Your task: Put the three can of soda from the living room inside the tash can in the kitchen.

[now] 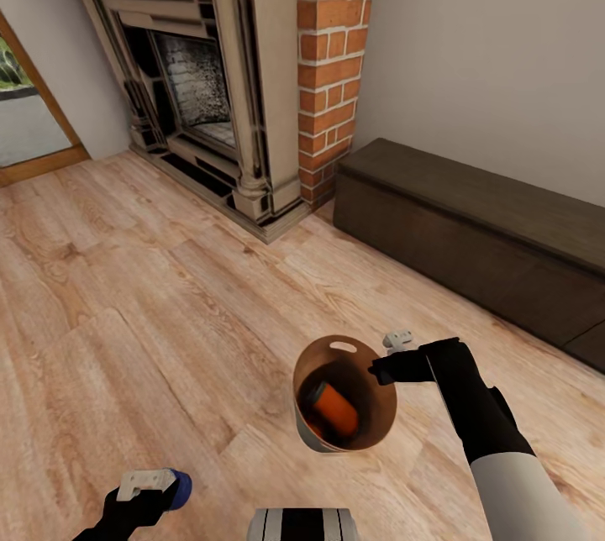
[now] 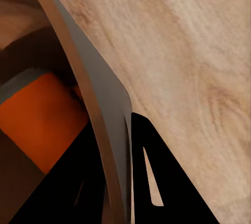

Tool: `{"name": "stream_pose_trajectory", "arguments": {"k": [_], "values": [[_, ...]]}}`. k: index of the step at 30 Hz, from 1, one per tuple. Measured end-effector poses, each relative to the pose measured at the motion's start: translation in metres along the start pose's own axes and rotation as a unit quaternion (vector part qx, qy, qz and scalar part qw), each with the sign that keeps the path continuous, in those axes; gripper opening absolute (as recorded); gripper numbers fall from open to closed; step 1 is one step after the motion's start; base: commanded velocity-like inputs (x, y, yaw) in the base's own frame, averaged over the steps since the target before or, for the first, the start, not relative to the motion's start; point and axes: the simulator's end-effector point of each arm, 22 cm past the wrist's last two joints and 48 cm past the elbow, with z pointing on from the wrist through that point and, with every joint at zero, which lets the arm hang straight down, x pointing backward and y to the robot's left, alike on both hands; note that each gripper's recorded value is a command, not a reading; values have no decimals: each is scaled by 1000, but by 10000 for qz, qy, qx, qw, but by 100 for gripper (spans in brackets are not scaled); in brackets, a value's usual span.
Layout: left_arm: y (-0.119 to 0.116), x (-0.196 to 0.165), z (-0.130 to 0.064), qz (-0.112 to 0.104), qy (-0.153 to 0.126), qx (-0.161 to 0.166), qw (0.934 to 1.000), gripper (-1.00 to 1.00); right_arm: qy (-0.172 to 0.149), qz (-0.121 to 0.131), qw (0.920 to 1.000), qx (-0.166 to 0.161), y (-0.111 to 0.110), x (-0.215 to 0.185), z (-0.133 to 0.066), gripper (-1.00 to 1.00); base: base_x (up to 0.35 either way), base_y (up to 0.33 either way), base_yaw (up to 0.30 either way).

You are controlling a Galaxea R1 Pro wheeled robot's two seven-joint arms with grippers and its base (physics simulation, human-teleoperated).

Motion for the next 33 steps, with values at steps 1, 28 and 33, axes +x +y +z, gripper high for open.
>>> {"name": "stream_pose_trajectory", "arguments": {"k": [1,28,33], "values": [[0,0,0,1,-2,2,10000,100,-3,2,10000,-5,0,0,0,-100,167,71,0],[2,30,8,-7,326,-36,9995,100,185,107,9998,-35,-9,17,23,-100,11,5,0],[1,29,8,1,297,-23,9996,100,183,116,9998,-48,-8,17,23,-100,53,0,0]]}}
